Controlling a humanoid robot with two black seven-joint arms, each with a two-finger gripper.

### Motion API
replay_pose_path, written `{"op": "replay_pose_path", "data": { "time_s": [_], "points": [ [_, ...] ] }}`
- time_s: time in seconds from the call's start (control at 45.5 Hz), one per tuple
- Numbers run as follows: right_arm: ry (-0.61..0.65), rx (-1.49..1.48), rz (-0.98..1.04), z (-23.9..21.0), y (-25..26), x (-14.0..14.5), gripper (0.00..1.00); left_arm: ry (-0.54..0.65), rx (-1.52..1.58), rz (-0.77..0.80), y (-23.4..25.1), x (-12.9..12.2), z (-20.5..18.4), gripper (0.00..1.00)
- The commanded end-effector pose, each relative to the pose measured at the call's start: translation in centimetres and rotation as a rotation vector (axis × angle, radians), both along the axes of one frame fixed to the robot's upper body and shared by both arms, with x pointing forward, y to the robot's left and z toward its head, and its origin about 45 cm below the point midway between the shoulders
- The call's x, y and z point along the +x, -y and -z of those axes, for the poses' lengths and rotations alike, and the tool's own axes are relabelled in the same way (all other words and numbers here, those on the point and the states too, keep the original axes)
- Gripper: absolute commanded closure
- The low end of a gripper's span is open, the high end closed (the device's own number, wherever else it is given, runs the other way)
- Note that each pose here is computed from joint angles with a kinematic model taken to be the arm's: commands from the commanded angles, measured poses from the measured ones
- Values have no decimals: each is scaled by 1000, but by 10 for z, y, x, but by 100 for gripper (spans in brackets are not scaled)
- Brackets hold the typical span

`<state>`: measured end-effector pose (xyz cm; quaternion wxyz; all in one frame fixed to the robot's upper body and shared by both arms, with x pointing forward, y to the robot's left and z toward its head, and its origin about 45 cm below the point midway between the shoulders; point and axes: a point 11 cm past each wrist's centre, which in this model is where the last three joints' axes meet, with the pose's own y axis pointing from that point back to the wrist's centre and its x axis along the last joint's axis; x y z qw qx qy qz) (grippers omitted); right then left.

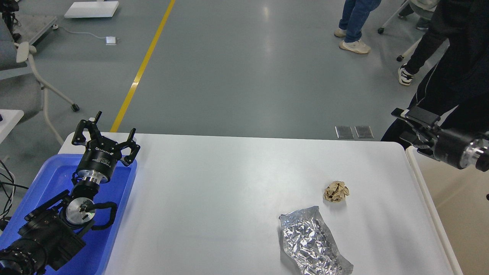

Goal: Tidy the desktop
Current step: 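Extend the right gripper toward the silver foil wrapper and lower it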

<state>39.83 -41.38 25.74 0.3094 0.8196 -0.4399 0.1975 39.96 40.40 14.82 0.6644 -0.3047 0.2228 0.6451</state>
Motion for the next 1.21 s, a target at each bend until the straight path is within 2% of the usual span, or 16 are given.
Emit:
{"op": "replay_pose_path", "data": {
  "time_s": [0.0, 0.154, 0.308, 0.44, 0.616, 0.99, 1.188],
  "points": [
    [18, -315, -253, -16, -17, -9, 1, 0, 0, 0, 0, 0, 0, 0],
    [25, -427, -424, -11, -42, -22, 1, -1, 0, -1, 0, 0, 0, 0],
    [-16, -511, -604, 13, -67, -48, 1, -1, 0, -1, 0, 0, 0, 0],
    [-54, -497, -633, 29, -72, -58, 1, -1, 0, -1, 0, 0, 0, 0],
    [-151, -514, -710, 71, -73, -87, 1, 0, 0, 0, 0, 0, 0, 0],
    [-220, -442, -781, 122, -98, -120, 1, 0, 0, 0, 0, 0, 0, 0],
    [-208, -464, -759, 138, -99, -111, 1, -1, 0, -1, 0, 0, 0, 0]
  ]
}}
